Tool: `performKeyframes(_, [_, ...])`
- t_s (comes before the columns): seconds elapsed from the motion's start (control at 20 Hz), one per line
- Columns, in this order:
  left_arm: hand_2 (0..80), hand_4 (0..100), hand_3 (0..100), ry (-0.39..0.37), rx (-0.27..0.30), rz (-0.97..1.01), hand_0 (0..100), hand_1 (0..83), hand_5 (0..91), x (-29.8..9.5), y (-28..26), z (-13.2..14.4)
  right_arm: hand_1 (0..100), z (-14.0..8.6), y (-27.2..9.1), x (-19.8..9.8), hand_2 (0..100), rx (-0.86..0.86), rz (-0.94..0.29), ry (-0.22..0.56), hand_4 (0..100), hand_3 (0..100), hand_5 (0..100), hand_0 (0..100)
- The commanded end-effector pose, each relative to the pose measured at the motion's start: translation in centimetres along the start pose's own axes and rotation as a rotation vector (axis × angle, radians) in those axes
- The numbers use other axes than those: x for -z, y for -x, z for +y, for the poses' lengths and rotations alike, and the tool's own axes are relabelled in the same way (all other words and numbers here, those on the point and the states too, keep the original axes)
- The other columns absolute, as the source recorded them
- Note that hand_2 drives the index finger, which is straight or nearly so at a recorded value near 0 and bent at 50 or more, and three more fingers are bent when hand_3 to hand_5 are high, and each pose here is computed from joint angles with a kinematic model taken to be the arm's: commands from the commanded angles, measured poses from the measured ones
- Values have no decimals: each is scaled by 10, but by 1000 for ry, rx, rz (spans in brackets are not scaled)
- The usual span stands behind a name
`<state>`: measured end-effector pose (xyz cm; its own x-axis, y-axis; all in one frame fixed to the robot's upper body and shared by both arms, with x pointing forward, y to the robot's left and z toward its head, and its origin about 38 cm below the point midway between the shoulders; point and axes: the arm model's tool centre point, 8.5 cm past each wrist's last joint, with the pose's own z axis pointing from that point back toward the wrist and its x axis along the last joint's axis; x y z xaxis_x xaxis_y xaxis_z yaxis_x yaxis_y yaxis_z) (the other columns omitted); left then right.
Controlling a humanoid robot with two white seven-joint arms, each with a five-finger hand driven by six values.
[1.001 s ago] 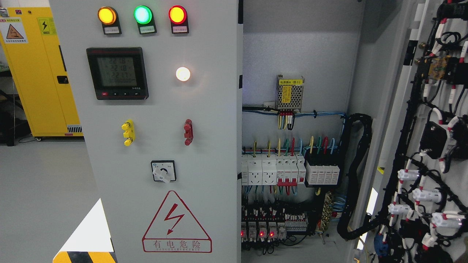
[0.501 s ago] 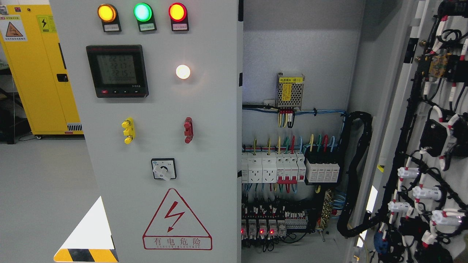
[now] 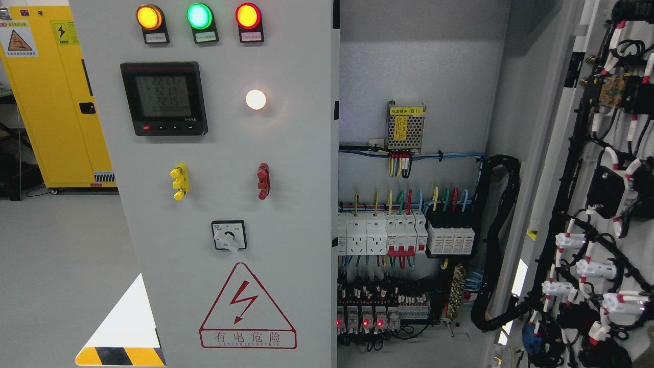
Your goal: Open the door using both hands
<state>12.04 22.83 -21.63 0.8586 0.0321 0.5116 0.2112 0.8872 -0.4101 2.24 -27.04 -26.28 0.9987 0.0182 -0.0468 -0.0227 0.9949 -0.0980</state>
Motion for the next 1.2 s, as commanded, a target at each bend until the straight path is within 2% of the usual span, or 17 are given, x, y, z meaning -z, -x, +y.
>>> performKeyframes(0.0, [0, 0, 0, -162, -188, 400, 120, 556, 0, -45, 147, -2, 500, -4, -1, 0, 40, 2, -2, 7, 0, 0, 0, 0])
performKeyframes(0.05, [0, 0, 0, -190, -194, 428, 120, 556, 0, -47, 155, -5, 500, -2, -1, 0, 40, 2, -2, 4, 0, 0, 0, 0])
performKeyframes(0.25, [0, 0, 0, -353, -135, 470, 120, 556, 0, -52, 156, 9, 500, 3, 0, 0, 40, 0, 0, -4, 0, 0, 0, 0])
performKeyframes(0.55, [0, 0, 0, -469, -100, 519, 120, 556, 0, -54, 153, 20, 500, -2, 1, 0, 40, -1, 1, 2, 0, 0, 0, 0])
performKeyframes(0.85, [0, 0, 0, -482, -124, 567, 120, 556, 0, -60, 161, 20, 500, -2, 1, 0, 40, -1, 3, -7, 0, 0, 0, 0])
performKeyframes(0.95, [0, 0, 0, -480, -121, 553, 120, 556, 0, -55, 153, 22, 500, 6, 0, 0, 40, -2, -2, -19, 0, 0, 0, 0])
performKeyframes(1.05, [0, 0, 0, -479, -114, 536, 120, 556, 0, -50, 144, 25, 500, 13, -1, 0, 40, 0, -19, -30, 0, 0, 0, 0])
performKeyframes(1.15, [0, 0, 0, -482, -108, 520, 120, 556, 0, -46, 134, 29, 500, 6, -11, -1, 40, 4, -74, -20, 0, 0, 0, 0])
